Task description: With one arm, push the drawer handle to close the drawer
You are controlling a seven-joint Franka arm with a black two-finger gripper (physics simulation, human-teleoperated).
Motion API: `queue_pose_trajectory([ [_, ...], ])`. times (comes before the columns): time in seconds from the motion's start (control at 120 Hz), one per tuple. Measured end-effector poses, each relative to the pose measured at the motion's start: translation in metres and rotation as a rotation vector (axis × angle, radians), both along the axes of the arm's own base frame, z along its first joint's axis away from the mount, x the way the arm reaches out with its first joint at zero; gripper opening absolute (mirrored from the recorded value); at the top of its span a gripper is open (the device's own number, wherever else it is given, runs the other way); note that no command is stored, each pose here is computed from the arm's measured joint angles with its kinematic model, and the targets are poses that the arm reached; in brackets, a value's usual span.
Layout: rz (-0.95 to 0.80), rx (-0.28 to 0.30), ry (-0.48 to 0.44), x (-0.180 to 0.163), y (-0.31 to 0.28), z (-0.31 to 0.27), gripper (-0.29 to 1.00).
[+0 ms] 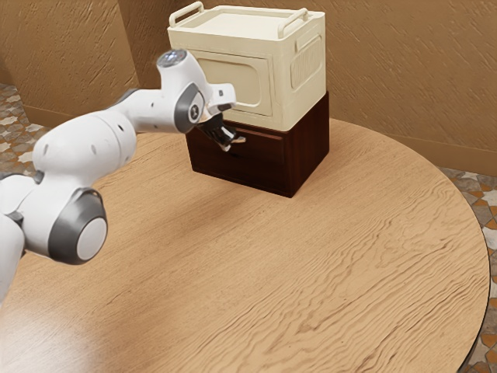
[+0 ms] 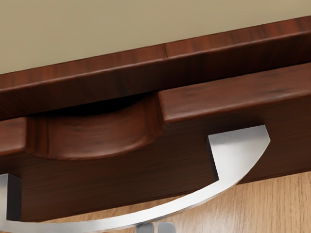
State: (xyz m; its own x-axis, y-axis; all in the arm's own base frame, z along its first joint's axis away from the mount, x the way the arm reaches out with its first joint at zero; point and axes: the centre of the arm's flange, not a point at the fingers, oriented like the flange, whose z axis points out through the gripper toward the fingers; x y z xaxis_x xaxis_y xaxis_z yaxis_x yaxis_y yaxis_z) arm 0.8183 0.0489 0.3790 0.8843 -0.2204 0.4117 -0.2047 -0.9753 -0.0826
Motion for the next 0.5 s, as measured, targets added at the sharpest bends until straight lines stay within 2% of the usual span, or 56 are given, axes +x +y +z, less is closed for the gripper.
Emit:
queue_pose_trajectory([
  [0.15, -0.017, 0.002, -0.020, 0.005, -0.007, 0.003, -0.11],
  [0.242, 0.004, -0.033, 0.038, -0.012, -0.002, -0.002, -0.08],
  [0.317, 0.019, -0.077, 0.119, -0.057, -0.013, 0.014, -0.08],
  [0.367, 0.013, -0.098, 0.141, -0.091, -0.023, 0.048, -0.08],
  [0.433, -0.030, -0.069, 0.142, -0.131, -0.043, 0.127, -0.06],
  [0.5, -0.057, -0.052, 0.148, -0.176, -0.057, 0.205, 0.07],
])
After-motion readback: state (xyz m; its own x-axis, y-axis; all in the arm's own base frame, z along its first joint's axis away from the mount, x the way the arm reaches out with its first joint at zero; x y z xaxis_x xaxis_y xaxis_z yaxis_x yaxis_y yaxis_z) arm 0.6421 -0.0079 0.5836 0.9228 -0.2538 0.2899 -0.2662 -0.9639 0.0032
